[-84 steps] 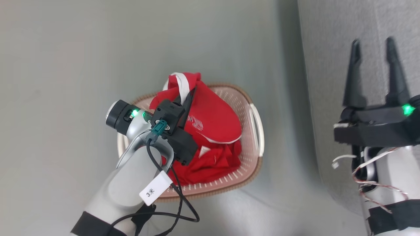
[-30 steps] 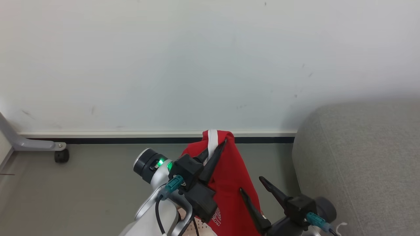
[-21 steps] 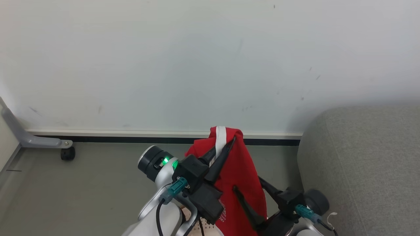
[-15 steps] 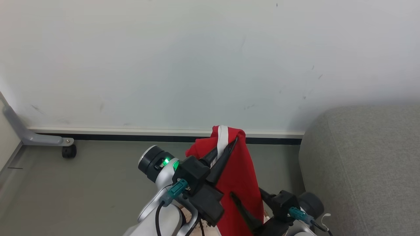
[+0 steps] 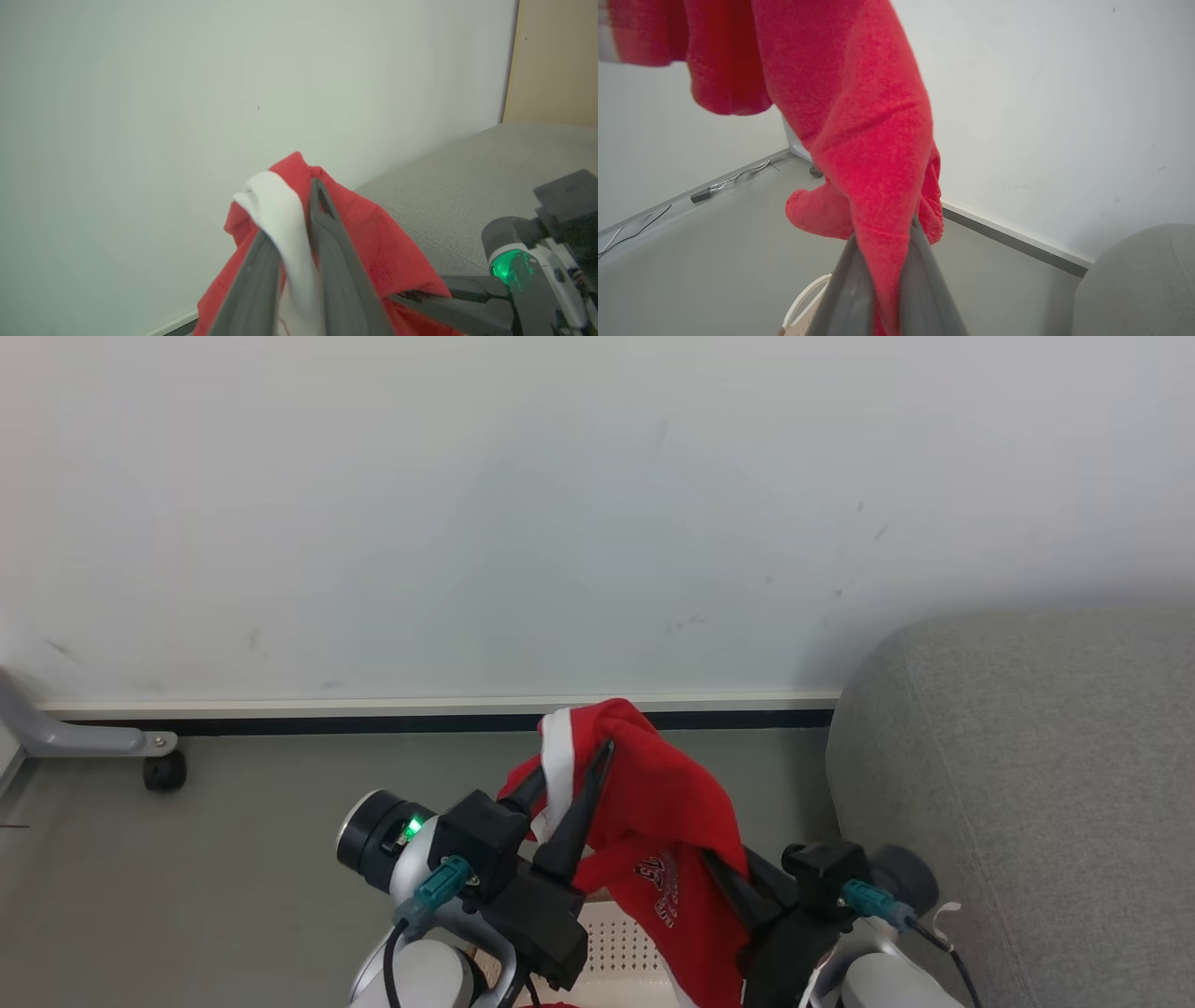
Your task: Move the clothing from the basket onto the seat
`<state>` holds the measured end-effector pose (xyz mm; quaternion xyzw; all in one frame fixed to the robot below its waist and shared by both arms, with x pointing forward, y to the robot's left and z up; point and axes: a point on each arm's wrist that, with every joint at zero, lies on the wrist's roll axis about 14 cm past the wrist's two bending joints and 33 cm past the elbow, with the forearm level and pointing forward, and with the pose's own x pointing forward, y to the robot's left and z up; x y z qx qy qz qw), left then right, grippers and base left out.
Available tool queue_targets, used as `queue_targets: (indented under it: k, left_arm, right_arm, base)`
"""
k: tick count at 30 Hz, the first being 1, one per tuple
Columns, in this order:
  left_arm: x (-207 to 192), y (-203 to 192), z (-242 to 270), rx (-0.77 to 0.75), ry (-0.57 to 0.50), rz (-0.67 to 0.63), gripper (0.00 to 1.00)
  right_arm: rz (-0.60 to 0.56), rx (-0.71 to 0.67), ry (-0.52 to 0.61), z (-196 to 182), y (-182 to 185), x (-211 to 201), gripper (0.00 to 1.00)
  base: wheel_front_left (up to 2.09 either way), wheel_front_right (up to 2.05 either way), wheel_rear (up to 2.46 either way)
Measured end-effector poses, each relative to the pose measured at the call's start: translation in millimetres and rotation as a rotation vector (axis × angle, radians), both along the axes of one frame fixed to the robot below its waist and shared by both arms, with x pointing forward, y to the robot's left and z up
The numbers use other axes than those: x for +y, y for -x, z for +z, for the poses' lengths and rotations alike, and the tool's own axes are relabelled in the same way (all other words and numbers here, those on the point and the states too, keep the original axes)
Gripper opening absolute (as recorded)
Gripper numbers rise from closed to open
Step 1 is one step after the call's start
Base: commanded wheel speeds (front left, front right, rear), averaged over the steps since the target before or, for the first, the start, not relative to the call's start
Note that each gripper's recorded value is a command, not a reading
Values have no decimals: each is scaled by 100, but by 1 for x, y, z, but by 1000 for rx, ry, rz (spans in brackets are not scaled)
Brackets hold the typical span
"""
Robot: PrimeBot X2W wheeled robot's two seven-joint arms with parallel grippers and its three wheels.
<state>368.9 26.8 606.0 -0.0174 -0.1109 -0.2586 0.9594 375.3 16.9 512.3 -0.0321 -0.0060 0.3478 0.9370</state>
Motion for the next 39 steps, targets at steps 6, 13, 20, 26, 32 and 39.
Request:
queue_targets:
  k: [6, 13, 20, 26, 32, 39]
  left_arm:
    - [6, -5, -18, 58, 13, 35, 100]
    - [4, -5, -44, 129, 21, 40, 100]
    - [7, -4, -70, 201, 12, 50, 100]
    - [-1, -3, -78, 215, 12, 31, 100]
    - [-14, 3, -88, 234, 8, -6, 100]
    - [-42, 13, -93, 244, 13, -89, 100]
  right_arm:
    - [-74, -22, 5, 6, -14, -33, 0]
    - [-170, -42, -21, 17, -27, -71, 0]
    - [-266, -84, -33, 31, -34, -111, 0]
    - [-335, -115, -25, 38, -33, -141, 0]
    - [-399, -131, -20, 39, -24, -164, 0]
    - [-467, -168, -17, 47, -9, -192, 0]
  base:
    - [0, 0, 0]
    - [0, 0, 0]
    - [0, 0, 0]
    - [0, 0, 0]
    - [0, 0, 0]
    - [0, 0, 0]
